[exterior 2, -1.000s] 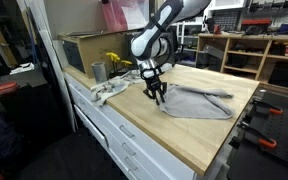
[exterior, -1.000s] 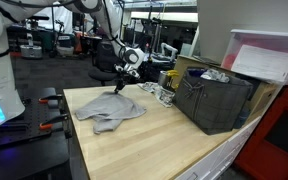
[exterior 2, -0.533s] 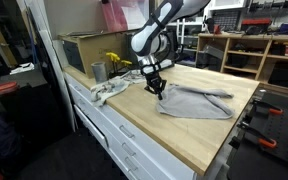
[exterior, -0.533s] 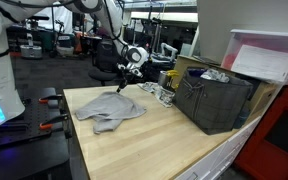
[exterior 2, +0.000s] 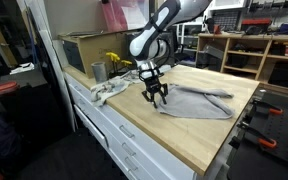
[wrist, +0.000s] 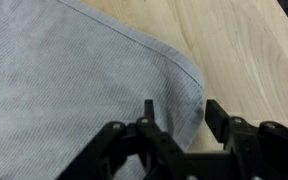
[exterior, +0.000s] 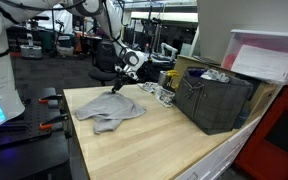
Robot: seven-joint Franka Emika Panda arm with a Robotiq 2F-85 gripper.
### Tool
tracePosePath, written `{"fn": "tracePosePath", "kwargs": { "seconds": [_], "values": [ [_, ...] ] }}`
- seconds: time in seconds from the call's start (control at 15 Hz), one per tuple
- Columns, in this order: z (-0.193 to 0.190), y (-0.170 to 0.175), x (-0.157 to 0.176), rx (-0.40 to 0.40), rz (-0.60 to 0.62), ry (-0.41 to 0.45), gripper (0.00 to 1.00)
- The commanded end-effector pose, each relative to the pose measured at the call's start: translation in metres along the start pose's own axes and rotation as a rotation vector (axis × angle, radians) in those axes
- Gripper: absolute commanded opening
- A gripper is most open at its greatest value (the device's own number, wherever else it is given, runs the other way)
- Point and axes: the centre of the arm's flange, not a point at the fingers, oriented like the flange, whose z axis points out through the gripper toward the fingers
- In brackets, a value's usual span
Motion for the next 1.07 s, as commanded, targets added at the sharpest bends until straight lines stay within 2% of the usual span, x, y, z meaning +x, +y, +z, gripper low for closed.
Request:
{"fn": "tracePosePath", "kwargs": {
  "seconds": [0.0, 0.27, 0.53, 1.0],
  "values": [
    [0.008, 0.007, 0.000, 0.027, 0.046, -0.034, 0.31],
    [0.014, 0.011, 0.003, 0.030, 0.062, -0.039, 0.02],
    [-0.009, -0.006, 0.008, 0.027, 0.023, 0.011, 0.01],
    [-0.090, -0.058, 0.019, 0.082, -0.062, 0.160, 0.01]
  ]
}}
